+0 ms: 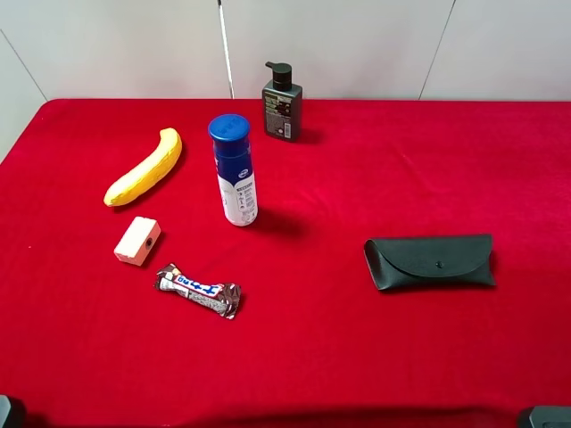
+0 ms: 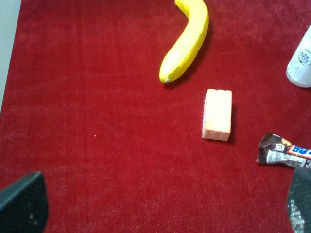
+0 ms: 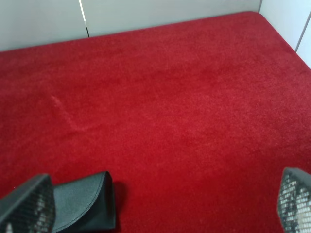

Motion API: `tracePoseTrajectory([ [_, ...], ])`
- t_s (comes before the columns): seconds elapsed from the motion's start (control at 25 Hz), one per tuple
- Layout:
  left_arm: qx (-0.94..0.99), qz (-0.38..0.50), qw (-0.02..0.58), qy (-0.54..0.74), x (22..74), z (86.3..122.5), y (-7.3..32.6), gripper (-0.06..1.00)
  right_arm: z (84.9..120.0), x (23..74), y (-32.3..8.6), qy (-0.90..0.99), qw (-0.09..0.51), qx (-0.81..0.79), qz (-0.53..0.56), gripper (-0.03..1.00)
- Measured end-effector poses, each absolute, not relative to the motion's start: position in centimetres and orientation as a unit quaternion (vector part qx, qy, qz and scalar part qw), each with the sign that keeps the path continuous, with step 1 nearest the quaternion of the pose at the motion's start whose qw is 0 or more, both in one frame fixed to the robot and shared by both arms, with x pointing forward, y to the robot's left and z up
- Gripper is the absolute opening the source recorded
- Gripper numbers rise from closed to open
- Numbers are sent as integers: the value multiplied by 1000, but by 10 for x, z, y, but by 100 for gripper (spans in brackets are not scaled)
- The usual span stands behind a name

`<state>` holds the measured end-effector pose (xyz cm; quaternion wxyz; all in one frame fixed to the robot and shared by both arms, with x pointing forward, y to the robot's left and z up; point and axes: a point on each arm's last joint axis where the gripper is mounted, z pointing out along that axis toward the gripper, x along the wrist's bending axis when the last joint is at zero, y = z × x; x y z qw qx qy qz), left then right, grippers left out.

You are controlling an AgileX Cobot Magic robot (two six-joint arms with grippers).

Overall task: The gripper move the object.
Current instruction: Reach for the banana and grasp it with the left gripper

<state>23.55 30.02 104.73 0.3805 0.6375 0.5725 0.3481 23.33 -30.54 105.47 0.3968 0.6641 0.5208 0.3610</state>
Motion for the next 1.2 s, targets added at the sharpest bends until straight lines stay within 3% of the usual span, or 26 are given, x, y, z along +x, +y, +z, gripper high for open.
tracePoseTrajectory([
  [1.2, 637, 348, 380, 572, 235, 1047, 300, 97, 1055, 233, -305, 521, 397, 664, 361, 69],
])
